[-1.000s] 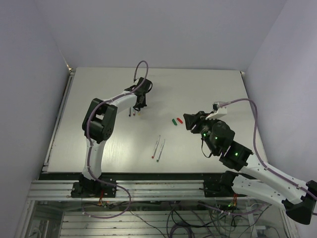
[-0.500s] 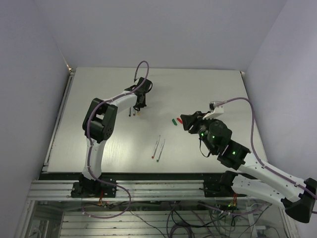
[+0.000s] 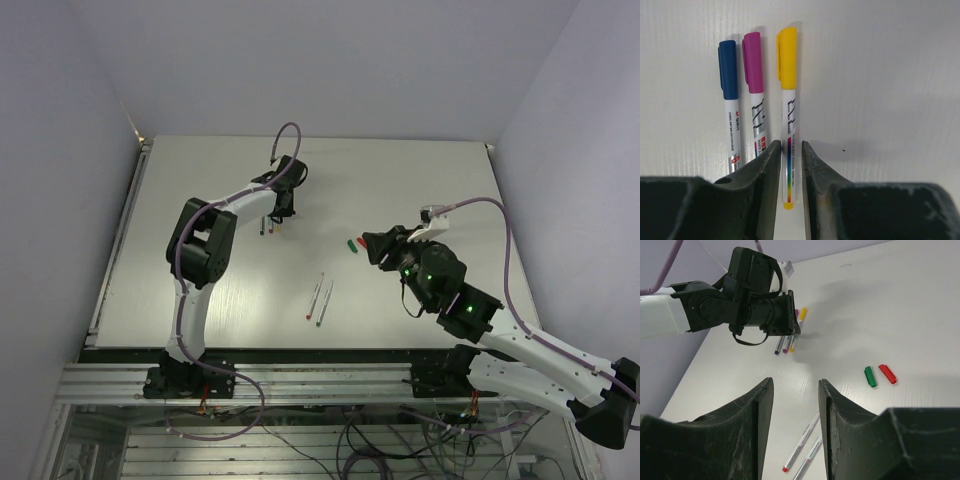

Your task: Insert the pens into the pen caps

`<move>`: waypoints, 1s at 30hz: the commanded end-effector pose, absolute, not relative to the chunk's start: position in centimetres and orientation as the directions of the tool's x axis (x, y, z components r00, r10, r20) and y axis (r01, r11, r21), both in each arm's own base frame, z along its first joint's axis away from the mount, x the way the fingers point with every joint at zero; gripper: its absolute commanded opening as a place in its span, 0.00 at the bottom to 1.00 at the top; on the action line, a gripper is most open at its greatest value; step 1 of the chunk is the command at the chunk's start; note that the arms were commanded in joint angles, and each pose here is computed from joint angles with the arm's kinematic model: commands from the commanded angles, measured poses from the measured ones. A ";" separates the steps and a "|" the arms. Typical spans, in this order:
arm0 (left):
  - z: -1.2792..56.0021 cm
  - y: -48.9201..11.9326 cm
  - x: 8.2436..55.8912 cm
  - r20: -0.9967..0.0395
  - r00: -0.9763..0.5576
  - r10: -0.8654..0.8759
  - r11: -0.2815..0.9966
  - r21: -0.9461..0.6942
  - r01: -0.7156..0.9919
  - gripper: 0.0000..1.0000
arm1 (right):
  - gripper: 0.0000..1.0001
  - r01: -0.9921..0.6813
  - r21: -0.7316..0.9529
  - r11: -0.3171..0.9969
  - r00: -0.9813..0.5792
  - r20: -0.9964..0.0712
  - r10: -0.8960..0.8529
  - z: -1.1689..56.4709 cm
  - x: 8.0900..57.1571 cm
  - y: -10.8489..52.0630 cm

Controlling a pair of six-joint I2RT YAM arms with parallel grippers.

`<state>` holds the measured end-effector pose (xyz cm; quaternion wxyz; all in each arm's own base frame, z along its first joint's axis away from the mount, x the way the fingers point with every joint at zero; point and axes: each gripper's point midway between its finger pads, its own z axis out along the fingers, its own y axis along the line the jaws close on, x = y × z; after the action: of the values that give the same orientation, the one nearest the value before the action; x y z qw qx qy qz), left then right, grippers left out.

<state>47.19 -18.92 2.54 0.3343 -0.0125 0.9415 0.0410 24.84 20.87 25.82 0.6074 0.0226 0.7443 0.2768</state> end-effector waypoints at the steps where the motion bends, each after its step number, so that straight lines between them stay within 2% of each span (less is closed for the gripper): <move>1: 6.6 -19.0 48.0 -0.683 -0.730 -0.007 0.998 0.040 -0.047 0.32 | 0.40 -0.311 0.450 0.837 -0.244 -0.889 0.387 26.2 24.9 20.9; 7: 10.5 -19.7 48.0 -0.729 -0.684 -0.024 1.000 -0.016 -0.019 0.33 | 0.41 -0.279 0.435 0.856 -0.230 -0.896 0.380 25.9 25.4 20.6; 11: 12.6 -20.2 47.1 -0.745 -0.666 -0.044 0.998 -0.063 0.004 0.33 | 0.44 -0.198 0.452 0.870 -0.186 -0.888 0.419 26.1 26.2 19.3; 15: 14.2 -20.5 45.1 -0.765 -0.642 -0.039 0.996 -0.082 0.038 0.33 | 0.55 -0.132 0.450 0.883 -0.167 -0.889 0.427 26.3 26.9 18.1; 19: 14.8 -20.6 42.0 -0.773 -0.634 -0.015 0.995 -0.071 0.063 0.33 | 0.61 -0.105 0.483 0.869 -0.177 -0.869 0.461 26.2 27.7 17.4; 23: 14.9 -21.8 38.1 -0.775 -0.632 0.012 0.988 -0.088 0.127 0.33 | 0.56 -0.083 0.471 0.878 -0.157 -0.876 0.456 25.9 28.4 16.4; 30: 13.2 -24.9 30.0 -0.734 -0.663 0.146 0.961 -0.054 0.271 0.34 | 0.46 0.101 0.338 0.936 -0.202 -0.914 0.352 23.5 29.5 14.2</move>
<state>33.50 -23.70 13.46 0.4054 0.0891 0.9073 -0.0668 28.98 15.82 23.80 0.6206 0.1244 0.7578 0.1583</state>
